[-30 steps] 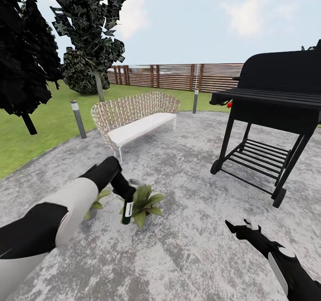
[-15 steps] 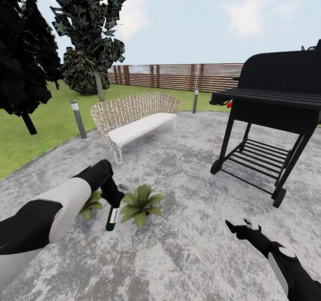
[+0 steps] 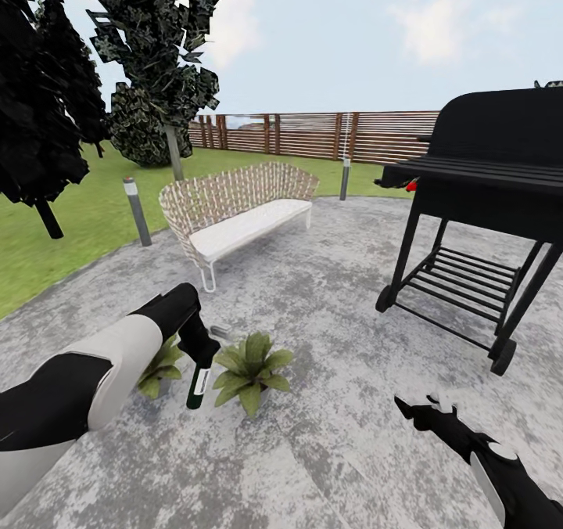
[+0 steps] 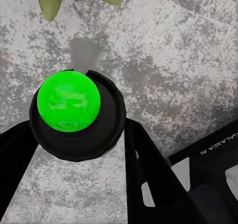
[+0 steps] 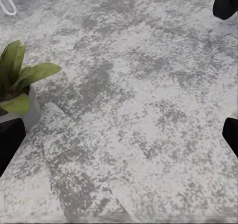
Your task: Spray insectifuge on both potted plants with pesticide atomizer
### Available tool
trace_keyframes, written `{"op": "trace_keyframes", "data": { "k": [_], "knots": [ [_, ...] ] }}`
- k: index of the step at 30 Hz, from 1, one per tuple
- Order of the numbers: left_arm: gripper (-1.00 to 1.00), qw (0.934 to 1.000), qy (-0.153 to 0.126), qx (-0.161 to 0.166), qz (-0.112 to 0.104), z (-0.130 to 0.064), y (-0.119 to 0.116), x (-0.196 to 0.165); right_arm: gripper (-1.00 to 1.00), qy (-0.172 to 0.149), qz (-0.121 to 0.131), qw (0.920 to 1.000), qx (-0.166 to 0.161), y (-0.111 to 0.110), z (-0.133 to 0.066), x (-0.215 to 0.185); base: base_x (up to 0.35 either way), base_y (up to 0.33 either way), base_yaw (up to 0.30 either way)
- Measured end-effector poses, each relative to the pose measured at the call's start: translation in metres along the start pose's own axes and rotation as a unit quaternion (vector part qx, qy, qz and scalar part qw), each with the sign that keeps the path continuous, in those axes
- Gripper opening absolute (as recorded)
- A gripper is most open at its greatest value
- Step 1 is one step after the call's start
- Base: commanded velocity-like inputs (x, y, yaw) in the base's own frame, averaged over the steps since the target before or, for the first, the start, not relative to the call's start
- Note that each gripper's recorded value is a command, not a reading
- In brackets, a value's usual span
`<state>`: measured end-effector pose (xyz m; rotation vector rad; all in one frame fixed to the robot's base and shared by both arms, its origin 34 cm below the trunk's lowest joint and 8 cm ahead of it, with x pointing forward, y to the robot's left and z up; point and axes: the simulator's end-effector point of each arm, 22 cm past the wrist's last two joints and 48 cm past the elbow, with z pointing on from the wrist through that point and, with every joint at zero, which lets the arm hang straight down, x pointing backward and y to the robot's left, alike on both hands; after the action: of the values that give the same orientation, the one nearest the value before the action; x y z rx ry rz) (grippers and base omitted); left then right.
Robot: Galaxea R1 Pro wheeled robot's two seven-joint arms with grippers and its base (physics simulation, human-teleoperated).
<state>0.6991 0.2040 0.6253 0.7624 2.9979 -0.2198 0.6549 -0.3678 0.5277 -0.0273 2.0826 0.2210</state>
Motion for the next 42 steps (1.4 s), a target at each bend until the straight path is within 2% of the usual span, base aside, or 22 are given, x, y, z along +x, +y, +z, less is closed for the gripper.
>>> {"op": "trace_keyframes", "data": {
  "k": [2, 4, 7, 15, 28, 34, 42],
  "knots": [
    [-1.00, 1.0000, 0.000, 0.000, 0.000, 0.000, 0.001, 0.000, 1.00, 0.015, 0.009, 0.9994, -0.031, 0.013, -0.001, 0.016, 0.020, 0.013, 0.000],
    [-1.00, 1.0000, 0.000, 0.000, -0.001, 0.000, 0.002, 0.001, 1.00, 0.023, 0.016, 0.9960, -0.085, 0.035, -0.005, 0.032, 0.006, 0.004, 0.000],
    [-1.00, 1.0000, 0.000, 0.000, -0.001, 0.000, 0.001, 0.001, 1.00, 0.013, 0.010, 0.9945, -0.103, 0.042, -0.008, 0.039, 0.002, 0.001, 0.000],
    [-1.00, 1.0000, -0.001, 0.003, 0.000, 0.000, -0.003, -0.001, 1.00, 0.021, 0.014, 0.9941, -0.106, 0.044, -0.015, 0.074, 0.129, 0.111, 0.000],
    [-1.00, 1.0000, 0.002, 0.007, 0.000, 0.005, -0.005, 0.002, 1.00, 0.021, 0.008, 0.9955, -0.092, 0.026, -0.019, 0.073, 0.016, 0.013, 0.000],
    [-1.00, 0.9997, 0.020, 0.011, -0.003, 0.025, -0.005, 0.021, 1.00, 0.021, 0.007, 0.9956, -0.091, 0.024, -0.020, 0.072, 0.000, 0.000, 0.000],
    [-1.00, 0.9996, 0.029, -0.001, -0.002, 0.028, 0.003, 0.028, 1.00, 0.021, 0.008, 0.9955, -0.092, 0.027, -0.019, 0.074, 0.000, 0.000, 0.000]
  ]
}}
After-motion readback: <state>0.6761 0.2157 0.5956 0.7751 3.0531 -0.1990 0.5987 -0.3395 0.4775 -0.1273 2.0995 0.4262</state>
